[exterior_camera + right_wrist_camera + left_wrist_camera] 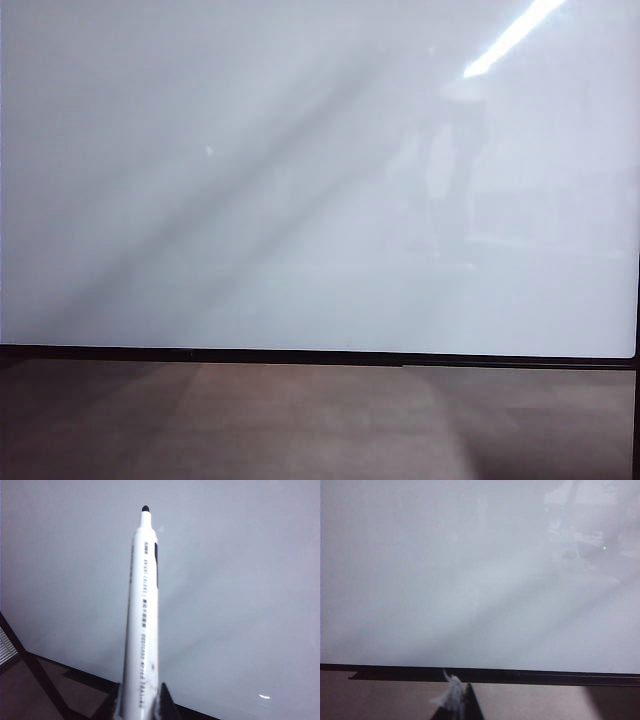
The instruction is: Reach to the right to find the marker pen, pick it up, and write the number 17 on the whiteboard.
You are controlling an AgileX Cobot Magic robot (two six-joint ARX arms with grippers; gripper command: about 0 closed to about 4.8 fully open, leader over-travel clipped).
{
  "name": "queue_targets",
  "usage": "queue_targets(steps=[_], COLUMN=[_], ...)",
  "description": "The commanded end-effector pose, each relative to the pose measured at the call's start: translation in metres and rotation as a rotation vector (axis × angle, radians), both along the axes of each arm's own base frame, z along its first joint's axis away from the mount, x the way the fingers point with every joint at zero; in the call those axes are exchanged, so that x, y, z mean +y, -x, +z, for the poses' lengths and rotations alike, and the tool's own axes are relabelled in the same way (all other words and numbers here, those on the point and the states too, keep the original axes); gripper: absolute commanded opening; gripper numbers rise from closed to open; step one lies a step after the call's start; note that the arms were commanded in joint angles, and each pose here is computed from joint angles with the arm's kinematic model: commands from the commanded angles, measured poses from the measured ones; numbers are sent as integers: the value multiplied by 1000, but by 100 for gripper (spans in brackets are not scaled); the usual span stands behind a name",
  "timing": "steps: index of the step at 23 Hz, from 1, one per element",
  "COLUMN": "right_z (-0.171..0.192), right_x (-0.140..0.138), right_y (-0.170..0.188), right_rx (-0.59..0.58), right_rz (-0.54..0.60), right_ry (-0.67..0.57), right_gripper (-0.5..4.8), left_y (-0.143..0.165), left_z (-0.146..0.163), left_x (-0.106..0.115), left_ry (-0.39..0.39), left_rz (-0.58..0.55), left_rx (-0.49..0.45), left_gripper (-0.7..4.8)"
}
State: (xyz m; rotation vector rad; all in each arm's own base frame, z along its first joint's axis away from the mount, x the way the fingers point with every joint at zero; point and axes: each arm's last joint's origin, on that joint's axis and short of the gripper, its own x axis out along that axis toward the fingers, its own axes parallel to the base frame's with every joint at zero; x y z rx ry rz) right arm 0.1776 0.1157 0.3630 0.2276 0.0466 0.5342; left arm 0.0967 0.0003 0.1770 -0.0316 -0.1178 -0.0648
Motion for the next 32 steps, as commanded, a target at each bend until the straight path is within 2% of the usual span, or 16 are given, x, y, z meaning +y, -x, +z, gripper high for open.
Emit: queue_targets(steps=[1,7,10,13,15,19,22,27,32], right_z=[4,3,0,-10,-24,-62,-93,-135,-168], right_x=[-1,-1,-2,-21,-39,-74,-94,-109,-113], right_y=[1,1,1,8,18,46,64,82,84], right_rx=[-17,-18,-69,-58,-51,-49,-59,-89,-70], right_rz=[-1,-2,-15,-127,-188,-231,-346,-469,-484], right_ry=[-16,-4,146,261,259,203,197,187,168], right_gripper=[-1,-1,-1,-1,-1,-1,-1,-1,-1], left_y=[0,0,0,0,0,0,0,0,0], left_z=[1,1,1,1,1,1,1,1,1], left_x=[0,0,0,0,0,0,0,0,0], left_ry=[-2,-2,-2,-2,-2,-2,-2,-2,-2], left_rz=[3,3,3,3,4,4,4,3,4], left_rx=[-13,-13,-13,-13,-12,-13,-13,-13,-13], left_gripper=[-5,-5,-5,-5,-5,-5,-5,-5,-5])
